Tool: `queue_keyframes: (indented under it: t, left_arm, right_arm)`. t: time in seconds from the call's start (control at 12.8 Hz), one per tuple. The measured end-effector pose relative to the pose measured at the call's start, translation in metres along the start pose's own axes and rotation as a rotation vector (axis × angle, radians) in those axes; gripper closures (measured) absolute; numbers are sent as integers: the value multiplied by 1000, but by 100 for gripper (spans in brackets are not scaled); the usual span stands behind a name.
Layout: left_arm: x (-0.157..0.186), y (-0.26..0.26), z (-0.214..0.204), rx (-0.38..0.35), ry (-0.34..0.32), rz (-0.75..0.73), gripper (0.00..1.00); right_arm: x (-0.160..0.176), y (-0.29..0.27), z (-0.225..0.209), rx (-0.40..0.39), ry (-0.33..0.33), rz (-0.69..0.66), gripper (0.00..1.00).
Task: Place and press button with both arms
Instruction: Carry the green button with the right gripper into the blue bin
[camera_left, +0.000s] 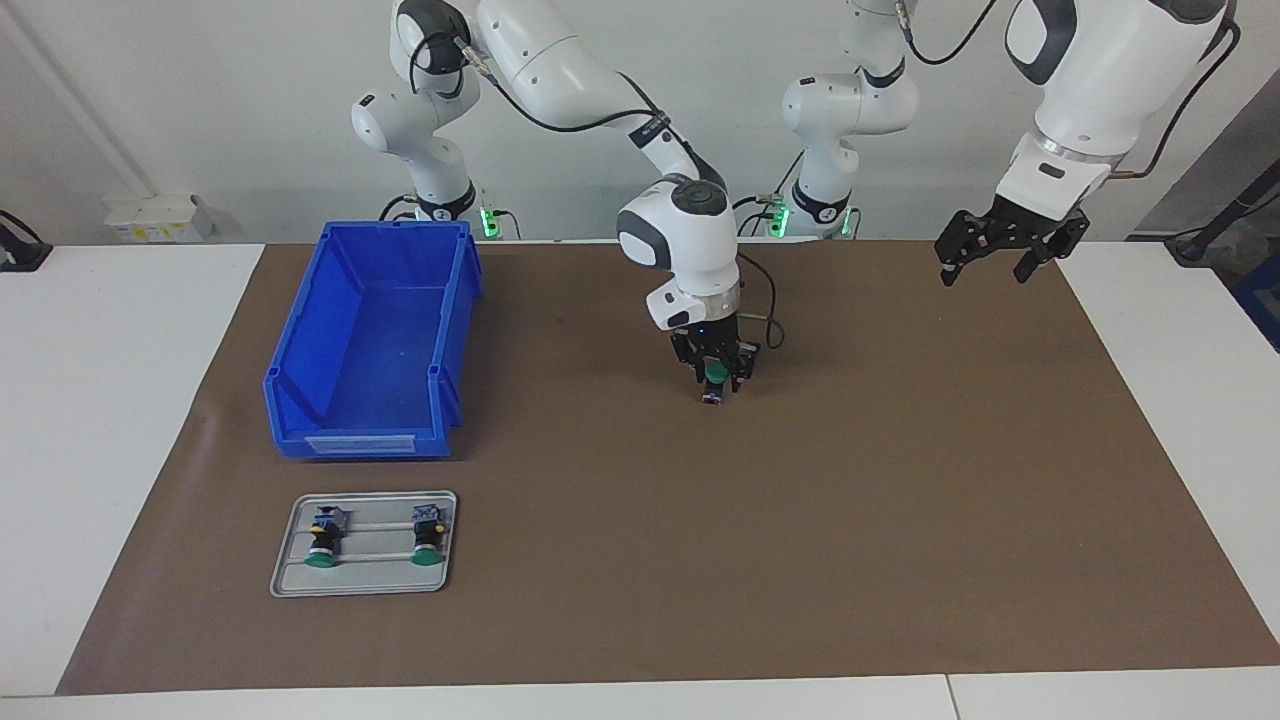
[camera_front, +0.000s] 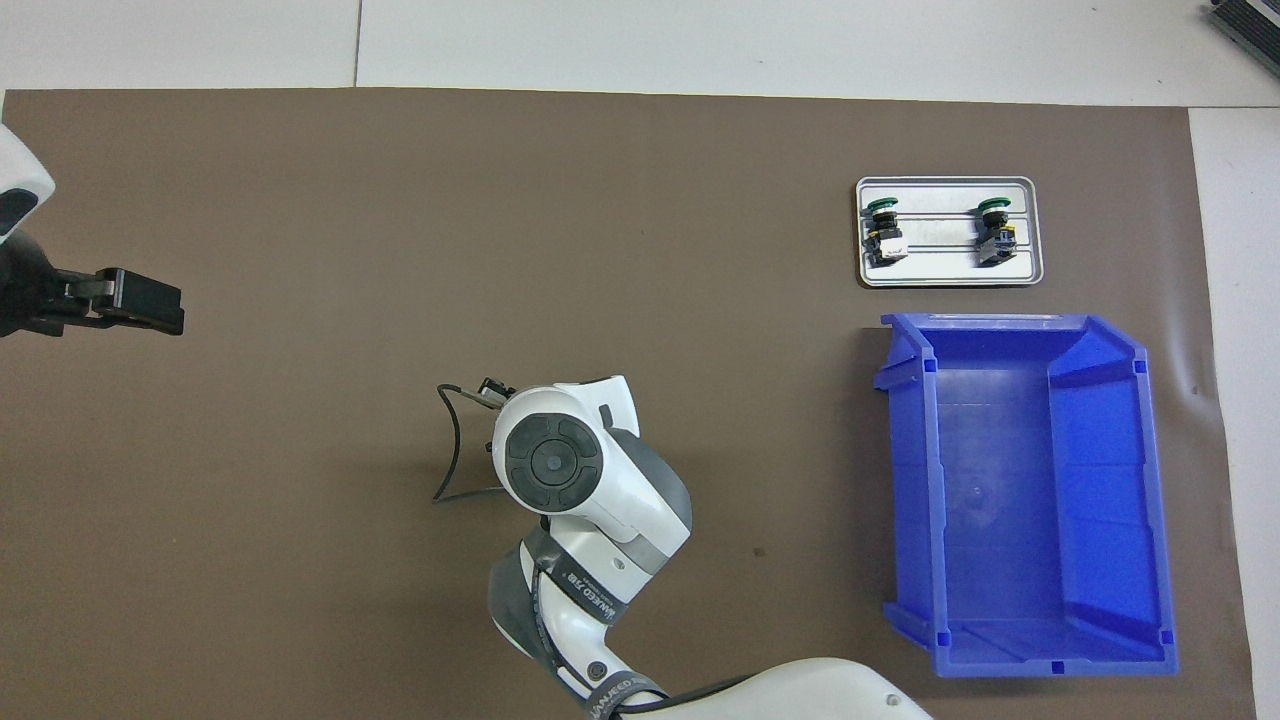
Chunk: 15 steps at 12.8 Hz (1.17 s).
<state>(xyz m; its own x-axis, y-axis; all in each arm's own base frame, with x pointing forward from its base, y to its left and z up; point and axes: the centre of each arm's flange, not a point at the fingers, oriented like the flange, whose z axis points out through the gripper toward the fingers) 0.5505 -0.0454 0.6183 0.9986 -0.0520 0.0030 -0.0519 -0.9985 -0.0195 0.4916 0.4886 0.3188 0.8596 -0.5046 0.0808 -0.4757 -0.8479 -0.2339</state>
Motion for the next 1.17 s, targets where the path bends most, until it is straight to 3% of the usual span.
queue_keyframes:
  t: [0.08, 0.31, 0.55, 0.78, 1.17]
  left_arm:
    - [0, 0, 0, 0, 0, 0, 0]
    - [0, 0, 0, 0, 0, 0, 0]
    - [0, 0, 0, 0, 0, 0, 0]
    - [0, 0, 0, 0, 0, 0, 0]
    - [0, 0, 0, 0, 0, 0, 0]
  right_arm:
    - [0, 0, 0, -2, 0, 1, 65]
    - [21, 2, -15, -4, 11, 20, 65]
    - [98, 27, -92, -46, 22, 14, 65]
    - [176, 86, -173, -122, -2, -75, 65]
    - [262, 204, -271, -200, -82, -268, 65]
